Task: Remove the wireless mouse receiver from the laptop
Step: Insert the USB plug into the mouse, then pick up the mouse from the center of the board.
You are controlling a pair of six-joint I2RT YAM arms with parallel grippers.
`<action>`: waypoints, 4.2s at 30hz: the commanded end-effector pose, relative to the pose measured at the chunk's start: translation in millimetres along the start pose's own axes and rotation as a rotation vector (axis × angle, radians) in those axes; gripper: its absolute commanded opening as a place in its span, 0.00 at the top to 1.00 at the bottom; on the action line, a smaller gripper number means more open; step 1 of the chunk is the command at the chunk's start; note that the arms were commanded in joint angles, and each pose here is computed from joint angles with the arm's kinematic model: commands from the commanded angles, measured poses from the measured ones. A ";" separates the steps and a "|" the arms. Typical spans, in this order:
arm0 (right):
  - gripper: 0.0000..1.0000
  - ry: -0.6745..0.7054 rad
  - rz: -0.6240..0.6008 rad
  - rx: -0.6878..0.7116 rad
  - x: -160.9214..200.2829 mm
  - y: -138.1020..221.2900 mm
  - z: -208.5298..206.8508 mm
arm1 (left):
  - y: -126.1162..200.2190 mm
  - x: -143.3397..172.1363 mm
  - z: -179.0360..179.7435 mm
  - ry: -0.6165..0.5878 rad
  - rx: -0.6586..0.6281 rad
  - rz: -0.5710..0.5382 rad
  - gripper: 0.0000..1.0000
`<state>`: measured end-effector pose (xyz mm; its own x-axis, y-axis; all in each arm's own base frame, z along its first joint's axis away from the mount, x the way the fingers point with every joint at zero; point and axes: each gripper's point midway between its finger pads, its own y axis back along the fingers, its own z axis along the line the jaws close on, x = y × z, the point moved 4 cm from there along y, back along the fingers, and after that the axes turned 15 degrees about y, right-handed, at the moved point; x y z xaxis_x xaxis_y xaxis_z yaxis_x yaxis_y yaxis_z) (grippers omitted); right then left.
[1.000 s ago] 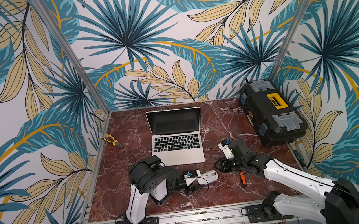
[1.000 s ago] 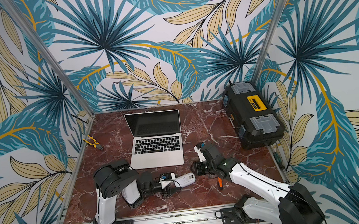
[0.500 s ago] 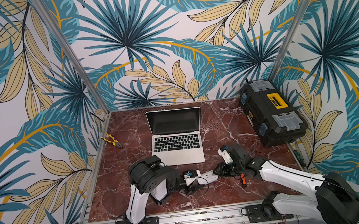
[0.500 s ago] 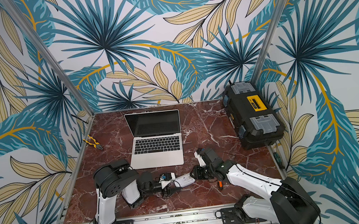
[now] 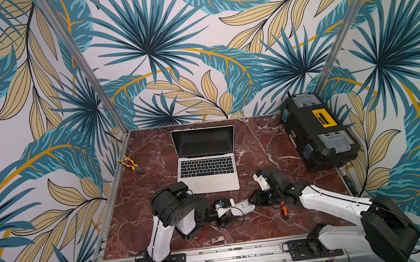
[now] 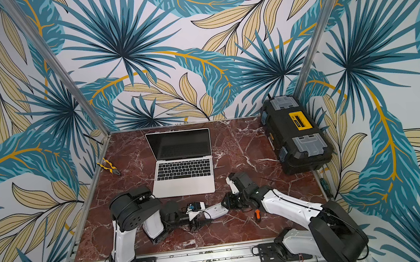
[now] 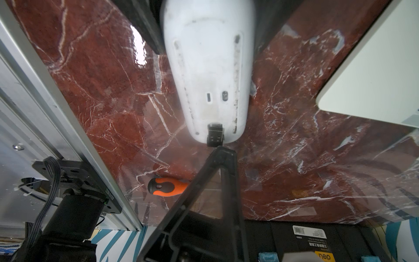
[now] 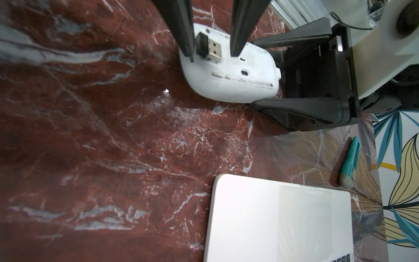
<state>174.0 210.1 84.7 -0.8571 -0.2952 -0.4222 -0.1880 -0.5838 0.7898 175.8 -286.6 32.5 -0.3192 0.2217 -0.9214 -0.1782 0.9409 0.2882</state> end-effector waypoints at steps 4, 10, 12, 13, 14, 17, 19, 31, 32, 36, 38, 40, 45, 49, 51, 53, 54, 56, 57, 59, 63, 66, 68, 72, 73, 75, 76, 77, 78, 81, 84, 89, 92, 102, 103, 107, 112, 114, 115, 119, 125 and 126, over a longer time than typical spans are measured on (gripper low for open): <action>0.67 0.019 -0.005 -0.011 -5.0 -0.2 4.2 | 1.0 10.8 3.7 0.037 -0.017 0.035 0.45; 0.67 0.019 0.002 -0.026 -4.3 -2.1 6.2 | 1.0 10.7 3.7 0.036 -0.017 0.035 0.45; 0.67 0.019 0.006 -0.021 -3.5 -2.9 5.3 | 0.9 10.9 3.7 0.036 -0.017 0.035 0.45; 0.67 0.021 0.008 -0.020 -3.4 -3.4 5.3 | 1.0 10.9 3.7 0.036 -0.017 0.035 0.45; 0.67 0.022 0.008 -0.019 -3.4 -3.5 5.2 | 1.1 10.8 3.9 0.036 -0.018 0.035 0.45; 0.67 0.021 0.006 -0.021 -3.9 -3.8 5.7 | 0.8 10.7 3.8 0.036 -0.017 0.034 0.45; 0.67 0.021 0.001 -0.023 -5.0 -3.7 6.3 | 1.1 10.9 3.7 0.036 -0.016 0.035 0.45; 0.67 0.029 0.008 -0.004 -5.2 -5.2 5.2 | 0.6 10.6 3.5 0.039 -0.014 0.034 0.45; 0.67 0.033 0.006 0.012 -6.3 -4.0 3.9 | 0.7 10.9 3.7 0.040 -0.015 0.035 0.45; 0.65 0.048 -0.007 0.073 -10.9 4.4 -0.3 | 0.6 11.2 3.7 0.040 -0.016 0.036 0.45; 0.64 0.048 -0.013 0.094 -12.6 8.1 -1.6 | 0.5 10.7 3.7 0.040 -0.015 0.034 0.45; 0.64 0.050 -0.003 0.105 -9.6 8.9 -3.7 | 0.6 11.4 3.7 0.040 -0.015 0.036 0.45; 0.69 0.041 0.034 0.122 1.9 3.7 -10.4 | 0.6 10.9 3.9 0.040 -0.015 0.035 0.45; 0.74 0.038 0.036 0.110 6.0 1.3 -11.2 | 0.4 11.1 4.1 0.040 -0.016 0.035 0.45; 0.74 0.035 0.041 0.104 7.0 -0.4 -11.1 | 0.3 11.0 3.9 0.040 -0.016 0.035 0.45; 0.75 0.031 0.046 0.082 8.0 -2.4 -8.8 | 0.3 11.2 3.9 0.041 -0.016 0.035 0.45; 0.75 0.029 0.047 0.071 8.5 -3.4 -7.9 | 0.4 11.3 3.7 0.041 -0.015 0.036 0.45; 0.75 0.025 0.049 0.066 9.2 -4.2 -7.6 | 0.7 11.3 4.0 0.042 -0.016 0.036 0.45; 0.76 0.024 0.053 0.069 10.1 -4.5 -8.3 | 0.6 11.7 3.8 0.043 -0.016 0.037 0.45; 0.75 0.025 0.053 0.072 10.6 -4.4 -9.0 | 0.4 11.2 3.9 0.041 -0.016 0.036 0.45; 0.76 0.024 0.060 0.080 13.8 -4.8 -10.7 | 0.3 11.1 4.1 0.042 -0.016 0.036 0.45; 0.76 0.020 0.065 0.074 15.9 -5.4 -10.7 | 0.2 11.1 3.7 0.042 -0.015 0.036 0.45; 0.76 0.020 0.065 0.067 16.7 -5.3 -10.1 | 0.3 10.8 4.0 0.041 -0.015 0.035 0.45; 0.76 0.020 0.065 0.047 19.0 -5.6 -8.5 | 0.0 10.8 4.1 0.042 -0.014 0.034 0.45; 0.76 0.018 0.063 0.043 19.3 -5.8 -8.3 | 0.1 11.0 4.2 0.043 -0.015 0.035 0.45; 0.76 0.018 0.064 0.052 20.5 -6.7 -10.2 | 0.0 11.0 4.1 0.043 -0.015 0.036 0.45; 0.76 0.016 0.066 0.059 21.0 -7.3 -11.4 | -0.1 11.3 4.2 0.044 -0.015 0.036 0.45; 0.76 0.015 0.072 0.066 22.2 -8.2 -12.8 | -0.1 11.3 3.8 0.044 -0.014 0.037 0.45; 0.77 0.013 0.074 0.068 23.0 -9.0 -13.4 | -0.2 11.4 4.0 0.043 -0.014 0.037 0.45; 0.78 0.005 0.069 0.066 24.1 -10.0 -14.4 | 0.0 11.2 4.2 0.044 -0.015 0.036 0.45; 0.79 0.004 0.070 0.078 26.1 -10.1 -16.7 | 0.0 11.0 4.2 0.044 -0.015 0.035 0.45; 0.80 0.005 0.087 0.085 30.9 -12.2 -19.6 | -0.3 11.0 4.3 0.045 -0.015 0.035 0.45; 0.80 0.001 0.098 0.094 34.8 -14.8 -22.7 | -0.3 10.8 4.1 0.044 -0.013 0.035 0.45; 0.80 -0.003 0.106 0.107 39.7 -18.7 -27.4 | -0.7 11.4 3.8 0.046 -0.011 0.038 0.45; 0.80 -0.003 0.104 0.104 39.1 -19.1 -27.0 | -0.6 11.1 3.9 0.045 -0.011 0.038 0.45; 0.80 0.007 0.105 0.097 37.7 -20.9 -26.1 | -0.7 11.5 3.6 0.045 -0.010 0.038 0.45; 0.75 0.068 0.064 0.116 22.6 -13.1 -22.4 | -0.6 11.2 4.1 0.052 -0.012 0.037 0.46; 0.71 0.103 0.027 0.131 11.0 -4.9 -18.7 | -0.6 10.7 4.0 0.055 -0.011 0.035 0.46; 0.66 0.122 0.004 0.139 4.1 0.0 -16.4 | -0.5 10.0 3.4 0.056 -0.009 0.033 0.46; 0.57 0.207 -0.100 0.164 -26.7 21.1 -4.6 | 1.4 3.1 2.0 0.071 -0.010 0.014 0.49; 0.50 0.348 -0.175 0.133 -45.6 36.9 11.0 | 4.3 -11.5 -3.0 0.134 0.014 -0.024 0.51; 0.50 0.379 -0.183 0.117 -46.7 38.7 14.4 | 6.0 -15.5 -3.9 0.147 0.017 -0.034 0.51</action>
<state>202.8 211.7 135.7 -0.6482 -0.3920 -0.6528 -0.3955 -0.5593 0.7286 177.1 -286.8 37.3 -0.4034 0.1886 -0.8954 -0.1804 0.9429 0.2799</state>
